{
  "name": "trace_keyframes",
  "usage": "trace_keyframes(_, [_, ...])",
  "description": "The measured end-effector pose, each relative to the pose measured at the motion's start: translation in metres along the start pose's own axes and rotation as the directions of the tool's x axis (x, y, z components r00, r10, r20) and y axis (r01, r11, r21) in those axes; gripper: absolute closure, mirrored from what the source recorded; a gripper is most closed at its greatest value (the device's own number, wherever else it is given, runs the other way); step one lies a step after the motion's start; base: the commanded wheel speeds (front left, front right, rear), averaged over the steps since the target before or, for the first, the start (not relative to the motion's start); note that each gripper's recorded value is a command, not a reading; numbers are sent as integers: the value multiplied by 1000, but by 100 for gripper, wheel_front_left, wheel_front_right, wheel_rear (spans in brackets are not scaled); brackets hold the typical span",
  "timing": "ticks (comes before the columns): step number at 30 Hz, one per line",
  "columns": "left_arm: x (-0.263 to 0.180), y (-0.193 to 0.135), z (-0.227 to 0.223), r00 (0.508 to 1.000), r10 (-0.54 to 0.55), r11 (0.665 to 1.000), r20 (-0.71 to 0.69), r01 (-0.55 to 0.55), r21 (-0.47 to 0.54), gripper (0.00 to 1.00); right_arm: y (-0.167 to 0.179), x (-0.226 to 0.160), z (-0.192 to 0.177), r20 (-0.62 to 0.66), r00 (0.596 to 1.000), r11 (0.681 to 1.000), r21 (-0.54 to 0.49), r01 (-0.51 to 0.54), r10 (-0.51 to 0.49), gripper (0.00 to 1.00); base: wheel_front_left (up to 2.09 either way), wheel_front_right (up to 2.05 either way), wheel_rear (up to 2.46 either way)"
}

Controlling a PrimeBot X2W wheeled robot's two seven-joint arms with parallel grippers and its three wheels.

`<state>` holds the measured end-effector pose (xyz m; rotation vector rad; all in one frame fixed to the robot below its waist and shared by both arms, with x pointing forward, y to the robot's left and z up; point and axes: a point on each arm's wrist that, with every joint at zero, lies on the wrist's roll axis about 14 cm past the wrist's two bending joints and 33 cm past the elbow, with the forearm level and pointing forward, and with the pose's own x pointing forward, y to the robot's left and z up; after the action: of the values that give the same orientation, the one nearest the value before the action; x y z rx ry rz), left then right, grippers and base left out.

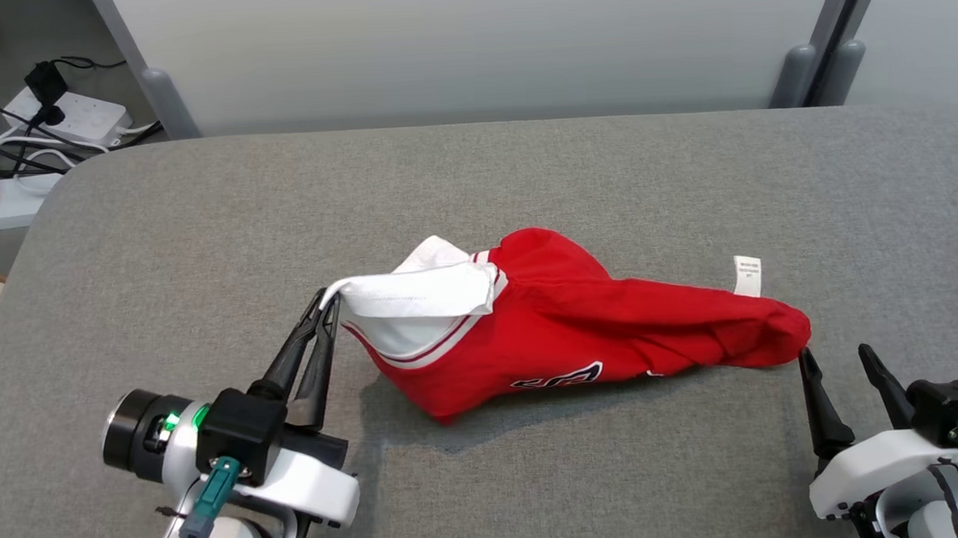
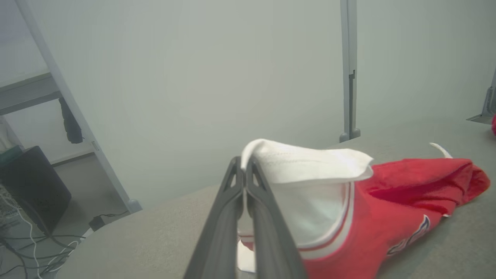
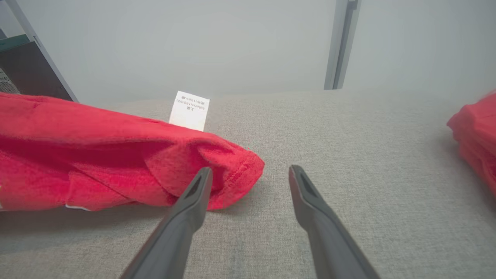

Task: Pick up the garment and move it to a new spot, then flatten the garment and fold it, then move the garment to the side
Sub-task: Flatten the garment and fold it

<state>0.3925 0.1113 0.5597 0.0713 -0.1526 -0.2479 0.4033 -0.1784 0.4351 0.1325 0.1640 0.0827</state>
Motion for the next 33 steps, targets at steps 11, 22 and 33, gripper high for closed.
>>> trace_keyframes(11, [-28, 52, -9, 984, 170, 983, -58, -166, 74, 100, 18, 16, -11, -31, 999, 985, 169, -24, 29, 0, 0, 0, 0])
trace_keyframes(22, [-35, 58, -9, 977, 205, 977, -66, -201, 66, 100, 61, 14, -24, -76, 983, 938, 319, -133, 165, 0, 0, 0, 0])
trace_keyframes(33, [-21, 69, -7, 972, 232, 970, -33, -229, 77, 100, 81, -45, -36, -96, 949, 906, 339, -252, 300, 0, 0, 0, 0])
